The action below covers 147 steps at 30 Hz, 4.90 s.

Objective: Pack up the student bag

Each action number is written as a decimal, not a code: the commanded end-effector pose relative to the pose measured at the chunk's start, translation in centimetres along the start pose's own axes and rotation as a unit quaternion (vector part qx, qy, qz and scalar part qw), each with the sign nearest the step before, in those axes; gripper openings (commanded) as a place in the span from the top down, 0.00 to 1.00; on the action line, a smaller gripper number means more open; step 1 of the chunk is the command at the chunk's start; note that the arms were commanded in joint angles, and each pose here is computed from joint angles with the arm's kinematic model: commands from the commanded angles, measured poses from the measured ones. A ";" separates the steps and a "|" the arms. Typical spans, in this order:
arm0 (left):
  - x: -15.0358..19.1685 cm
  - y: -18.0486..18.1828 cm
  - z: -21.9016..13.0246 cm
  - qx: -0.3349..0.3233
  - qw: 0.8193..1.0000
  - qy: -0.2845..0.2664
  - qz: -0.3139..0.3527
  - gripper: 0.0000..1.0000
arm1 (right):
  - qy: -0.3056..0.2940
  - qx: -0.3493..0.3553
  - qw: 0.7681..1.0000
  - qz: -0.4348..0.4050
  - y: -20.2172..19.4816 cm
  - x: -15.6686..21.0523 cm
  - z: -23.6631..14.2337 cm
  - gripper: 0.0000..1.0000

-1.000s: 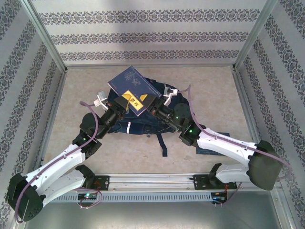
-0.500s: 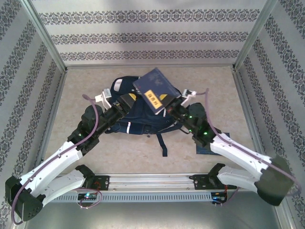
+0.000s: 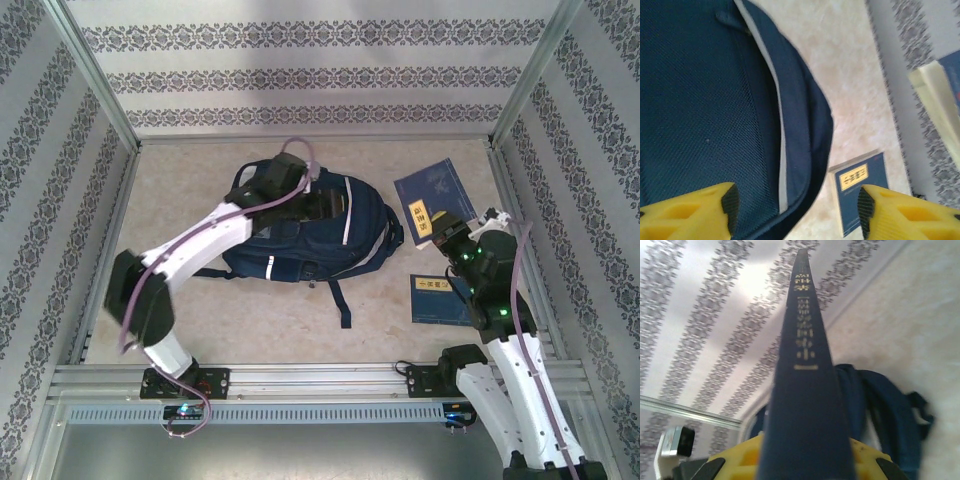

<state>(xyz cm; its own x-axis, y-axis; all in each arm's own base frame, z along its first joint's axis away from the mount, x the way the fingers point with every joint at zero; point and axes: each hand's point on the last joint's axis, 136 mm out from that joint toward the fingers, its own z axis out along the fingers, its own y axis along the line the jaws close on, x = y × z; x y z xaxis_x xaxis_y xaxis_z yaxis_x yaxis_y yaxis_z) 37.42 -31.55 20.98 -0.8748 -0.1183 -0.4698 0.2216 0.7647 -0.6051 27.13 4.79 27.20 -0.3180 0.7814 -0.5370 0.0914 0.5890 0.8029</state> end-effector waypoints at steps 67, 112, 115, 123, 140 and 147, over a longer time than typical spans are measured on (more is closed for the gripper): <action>-5.9 -3.6 -14.2 0.029 0.987 0.005 0.156 1.00 | 0.288 -0.193 0.938 0.016 5.6 9.5 0.4 1.00; -6.7 -4.7 -14.7 0.108 0.988 0.001 0.113 1.00 | 0.378 -0.072 0.919 0.087 11.7 28.7 21.5 0.47; -7.3 -4.1 -14.8 0.112 0.989 -0.002 0.095 1.00 | 0.376 -0.086 0.921 0.059 12.1 27.8 20.5 0.28; -8.1 -2.7 -14.6 0.106 0.992 -0.009 0.075 1.00 | 0.345 -0.116 0.931 0.009 11.4 23.4 17.1 0.02; -7.2 3.2 -11.6 -0.002 0.999 0.001 0.043 1.00 | 0.211 0.105 0.953 -0.193 1.2 13.1 7.8 0.05; -6.4 6.7 -7.3 -0.082 0.994 0.031 0.060 1.00 | 0.174 0.212 0.943 -0.189 -7.6 9.5 2.1 0.02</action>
<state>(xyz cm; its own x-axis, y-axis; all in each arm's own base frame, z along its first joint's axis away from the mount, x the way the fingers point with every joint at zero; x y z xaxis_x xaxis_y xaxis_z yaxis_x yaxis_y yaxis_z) 38.69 -22.56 25.97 -0.9045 0.0102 -0.4263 0.2703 0.7870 -0.5546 27.94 12.99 20.07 -0.6452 0.4631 -0.6077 0.1034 0.8410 0.5311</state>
